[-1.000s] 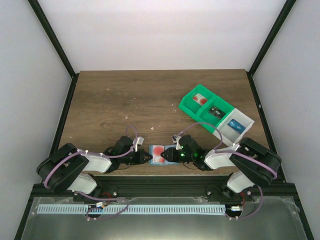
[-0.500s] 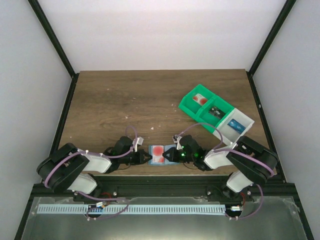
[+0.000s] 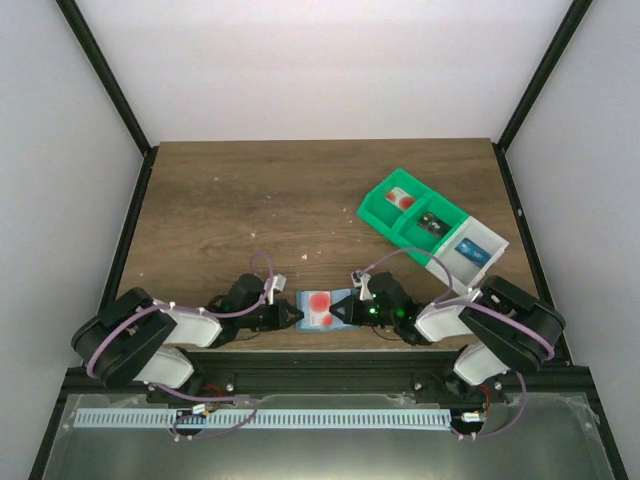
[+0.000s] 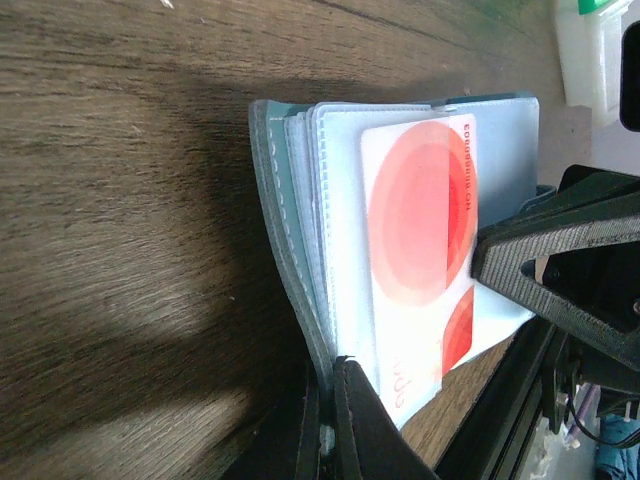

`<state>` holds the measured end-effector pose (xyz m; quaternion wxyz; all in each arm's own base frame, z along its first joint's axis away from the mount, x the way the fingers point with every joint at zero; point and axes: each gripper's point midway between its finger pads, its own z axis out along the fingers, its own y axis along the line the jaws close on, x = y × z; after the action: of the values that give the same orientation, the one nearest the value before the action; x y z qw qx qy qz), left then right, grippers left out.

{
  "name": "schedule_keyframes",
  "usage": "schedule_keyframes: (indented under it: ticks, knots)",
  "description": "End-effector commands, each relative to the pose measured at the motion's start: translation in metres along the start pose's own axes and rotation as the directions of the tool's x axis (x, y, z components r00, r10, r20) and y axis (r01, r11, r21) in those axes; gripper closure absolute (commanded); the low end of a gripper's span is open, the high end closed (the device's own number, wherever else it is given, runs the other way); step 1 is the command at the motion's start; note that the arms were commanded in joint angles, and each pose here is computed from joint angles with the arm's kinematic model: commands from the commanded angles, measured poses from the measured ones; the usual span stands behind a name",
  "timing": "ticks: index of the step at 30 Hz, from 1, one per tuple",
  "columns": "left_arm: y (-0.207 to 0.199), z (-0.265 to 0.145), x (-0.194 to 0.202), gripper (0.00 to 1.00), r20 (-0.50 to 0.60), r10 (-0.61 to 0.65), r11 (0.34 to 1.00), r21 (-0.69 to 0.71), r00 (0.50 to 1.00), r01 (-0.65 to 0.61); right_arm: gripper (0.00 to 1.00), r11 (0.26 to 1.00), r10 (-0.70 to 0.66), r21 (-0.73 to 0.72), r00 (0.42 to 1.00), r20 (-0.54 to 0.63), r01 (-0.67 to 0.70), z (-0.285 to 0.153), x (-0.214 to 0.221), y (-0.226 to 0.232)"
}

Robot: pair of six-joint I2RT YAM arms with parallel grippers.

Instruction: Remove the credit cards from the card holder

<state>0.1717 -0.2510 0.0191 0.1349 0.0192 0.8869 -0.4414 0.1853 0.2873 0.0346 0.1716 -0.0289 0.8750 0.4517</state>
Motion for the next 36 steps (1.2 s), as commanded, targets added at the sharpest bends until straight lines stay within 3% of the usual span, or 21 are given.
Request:
schedule_keyframes:
  ticks: [1,17,27,29,32,36]
  knots:
    - [0.017,-0.002,0.010,1.00,-0.012,-0.020,0.998,-0.063,1.000,0.020,0.99,1.000,-0.016,-0.025,0.999,0.036,0.017,-0.008,-0.007,0.005]
    - [0.012,-0.007,-0.004,1.00,0.045,-0.031,0.996,-0.082,0.998,0.035,1.00,1.000,-0.019,0.005,0.997,0.078,0.019,-0.030,-0.008,-0.006]
    - [0.002,-0.010,-0.014,0.94,0.071,-0.011,0.997,-0.076,0.997,0.016,1.00,0.999,-0.039,0.011,0.997,0.071,0.039,-0.036,-0.012,0.001]
    - [0.006,-0.008,-0.010,0.87,0.052,-0.017,0.996,-0.091,0.999,0.021,1.00,0.999,-0.037,0.010,0.997,0.064,0.036,-0.033,-0.013,0.002]
    - [0.012,-0.008,-0.008,0.67,0.053,-0.025,0.994,-0.109,0.998,0.030,0.99,1.000,-0.026,0.012,0.997,0.078,0.025,-0.031,-0.017,0.002]
    - [0.009,-0.018,-0.017,0.55,0.101,-0.027,0.991,-0.129,0.994,0.040,1.00,1.000,-0.017,0.016,0.997,0.081,0.016,-0.029,-0.019,0.002]
